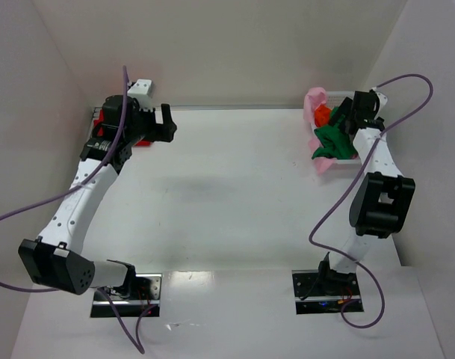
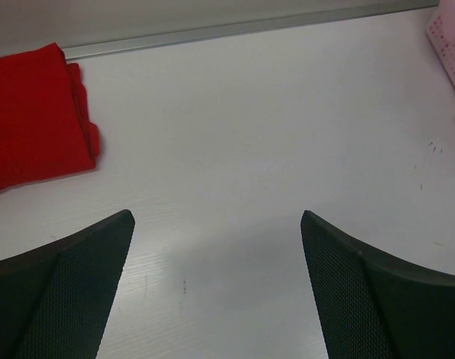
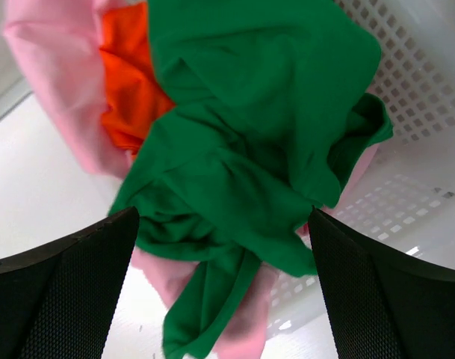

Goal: Fold and stack the t-shirts
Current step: Grab crumpled tshirt from bin with the right arm

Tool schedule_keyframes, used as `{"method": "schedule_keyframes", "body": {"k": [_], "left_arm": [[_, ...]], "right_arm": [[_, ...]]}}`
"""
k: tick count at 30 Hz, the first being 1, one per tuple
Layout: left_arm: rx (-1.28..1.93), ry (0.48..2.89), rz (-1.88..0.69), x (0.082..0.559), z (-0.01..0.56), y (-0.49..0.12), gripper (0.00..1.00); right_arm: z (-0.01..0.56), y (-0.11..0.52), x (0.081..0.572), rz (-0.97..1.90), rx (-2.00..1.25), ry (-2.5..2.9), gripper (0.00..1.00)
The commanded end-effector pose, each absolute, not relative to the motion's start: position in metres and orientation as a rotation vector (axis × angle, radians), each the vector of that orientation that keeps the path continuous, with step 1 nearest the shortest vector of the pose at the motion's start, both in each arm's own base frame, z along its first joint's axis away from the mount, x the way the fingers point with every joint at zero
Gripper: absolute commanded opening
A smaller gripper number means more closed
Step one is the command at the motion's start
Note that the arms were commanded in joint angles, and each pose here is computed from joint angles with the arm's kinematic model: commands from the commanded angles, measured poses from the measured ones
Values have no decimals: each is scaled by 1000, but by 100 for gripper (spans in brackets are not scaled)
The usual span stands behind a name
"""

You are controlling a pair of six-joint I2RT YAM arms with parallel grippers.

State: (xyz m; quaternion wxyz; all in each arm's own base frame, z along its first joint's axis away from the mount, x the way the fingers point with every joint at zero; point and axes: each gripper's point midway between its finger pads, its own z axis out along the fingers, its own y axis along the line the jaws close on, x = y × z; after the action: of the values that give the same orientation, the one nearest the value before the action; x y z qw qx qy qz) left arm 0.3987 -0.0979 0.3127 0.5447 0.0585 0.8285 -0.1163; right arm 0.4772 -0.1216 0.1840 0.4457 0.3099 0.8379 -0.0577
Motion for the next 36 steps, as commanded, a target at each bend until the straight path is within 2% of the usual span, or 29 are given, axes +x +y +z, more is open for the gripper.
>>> {"method": "schedule_keyframes", "body": {"k": [1, 8, 15, 18, 20, 22, 23, 26, 27, 30, 36], "left_arm": [[110, 1980, -153, 394, 308, -78, 100], [90, 2019, -133, 392, 290, -74, 100], [62, 2068, -133, 401, 270, -75, 100], [52, 2090, -136, 402, 261, -76, 100], [41, 2108, -140, 402, 254, -77, 100], [47, 2122, -148, 403, 248, -78, 100], [47, 2125, -147, 403, 247, -78, 100], [49, 2157, -142, 407, 235, -79, 100], [49, 2157, -142, 407, 234, -79, 100], [54, 2161, -175, 413, 231, -85, 100], [357, 2066, -545, 412, 239, -152, 100]], "right_arm": [[192, -138, 488, -190, 772, 2039, 99], [162, -167, 495, -326, 828, 2094, 99], [139, -165, 511, -248, 784, 2124, 99], [123, -161, 514, -224, 778, 2157, 93], [119, -158, 515, -201, 764, 2173, 81], [113, -155, 516, -185, 753, 2183, 64], [115, -154, 518, -174, 747, 2177, 62], [119, -151, 515, -159, 752, 2176, 30], [125, -151, 516, -148, 761, 2161, 23], [147, -146, 511, -117, 779, 2120, 10], [243, -122, 486, 22, 714, 1938, 0]]}}
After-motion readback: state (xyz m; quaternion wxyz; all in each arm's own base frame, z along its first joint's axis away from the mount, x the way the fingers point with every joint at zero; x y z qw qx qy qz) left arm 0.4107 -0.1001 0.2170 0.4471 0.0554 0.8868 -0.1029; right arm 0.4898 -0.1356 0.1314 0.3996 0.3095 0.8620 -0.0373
